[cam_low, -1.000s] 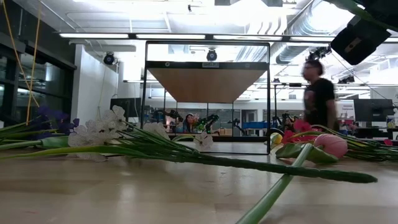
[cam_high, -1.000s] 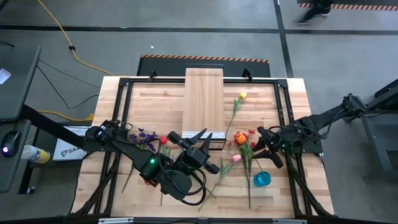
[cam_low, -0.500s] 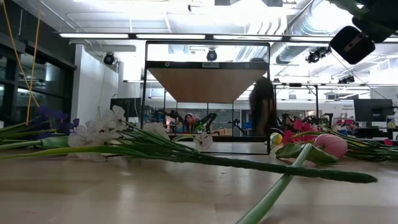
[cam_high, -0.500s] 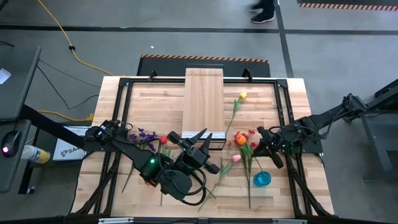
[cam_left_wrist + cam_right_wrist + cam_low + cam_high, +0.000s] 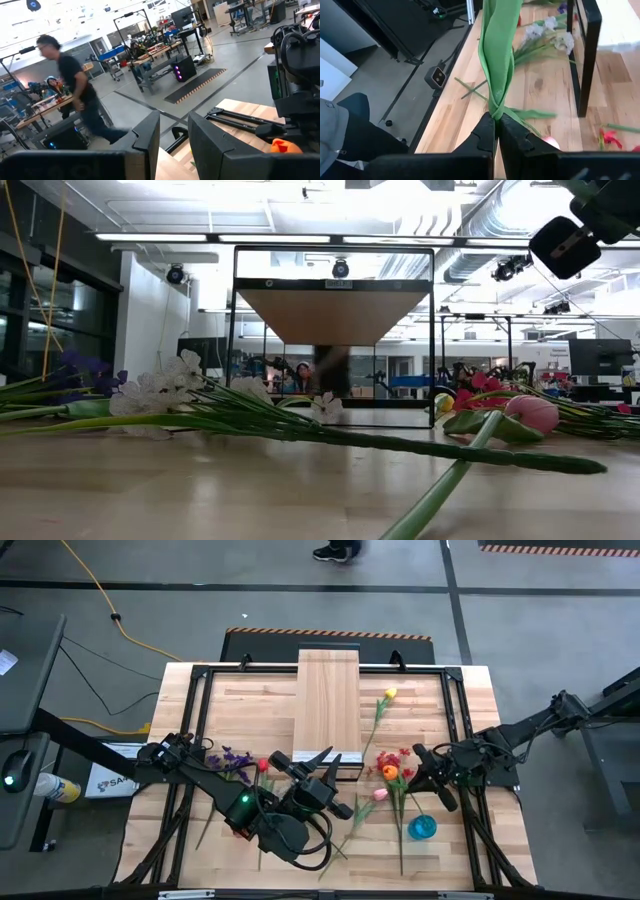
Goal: Pick and place flowers into a vace then onto a shelf
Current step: Put the orange tulip into the blue vase
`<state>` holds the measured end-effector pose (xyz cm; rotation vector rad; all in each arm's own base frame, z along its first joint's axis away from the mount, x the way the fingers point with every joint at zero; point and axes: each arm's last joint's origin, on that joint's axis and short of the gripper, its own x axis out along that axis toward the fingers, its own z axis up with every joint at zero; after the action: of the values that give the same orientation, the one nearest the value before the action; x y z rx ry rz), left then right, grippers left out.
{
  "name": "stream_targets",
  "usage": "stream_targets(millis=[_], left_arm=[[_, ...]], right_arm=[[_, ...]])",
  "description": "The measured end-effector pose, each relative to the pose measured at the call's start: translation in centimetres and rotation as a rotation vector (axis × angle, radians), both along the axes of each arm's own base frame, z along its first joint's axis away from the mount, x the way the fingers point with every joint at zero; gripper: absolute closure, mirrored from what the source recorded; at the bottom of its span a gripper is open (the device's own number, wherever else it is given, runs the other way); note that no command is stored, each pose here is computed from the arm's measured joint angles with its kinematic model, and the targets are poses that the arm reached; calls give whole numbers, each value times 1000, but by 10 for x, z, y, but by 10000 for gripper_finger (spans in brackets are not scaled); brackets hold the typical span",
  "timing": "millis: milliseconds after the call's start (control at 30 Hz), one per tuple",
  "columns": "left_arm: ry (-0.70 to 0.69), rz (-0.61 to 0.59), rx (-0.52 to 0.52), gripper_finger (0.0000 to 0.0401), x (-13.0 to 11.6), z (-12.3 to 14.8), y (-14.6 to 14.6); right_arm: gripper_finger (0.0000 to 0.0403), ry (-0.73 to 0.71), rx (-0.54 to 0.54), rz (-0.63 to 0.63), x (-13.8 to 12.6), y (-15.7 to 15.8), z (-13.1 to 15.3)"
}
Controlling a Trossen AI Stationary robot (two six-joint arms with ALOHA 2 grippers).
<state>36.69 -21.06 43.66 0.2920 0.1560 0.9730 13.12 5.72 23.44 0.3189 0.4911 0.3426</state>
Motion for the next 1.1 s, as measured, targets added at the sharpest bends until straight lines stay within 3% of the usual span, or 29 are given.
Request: stream_targets(millis=[267, 1100], left_arm=[[0, 0, 0, 267, 0, 0, 0], [15, 0, 10, 267, 0, -1, 0]], right_arm=[[399, -83, -31, 47, 2, 1, 5], [399, -77, -13, 106, 1, 4, 5]])
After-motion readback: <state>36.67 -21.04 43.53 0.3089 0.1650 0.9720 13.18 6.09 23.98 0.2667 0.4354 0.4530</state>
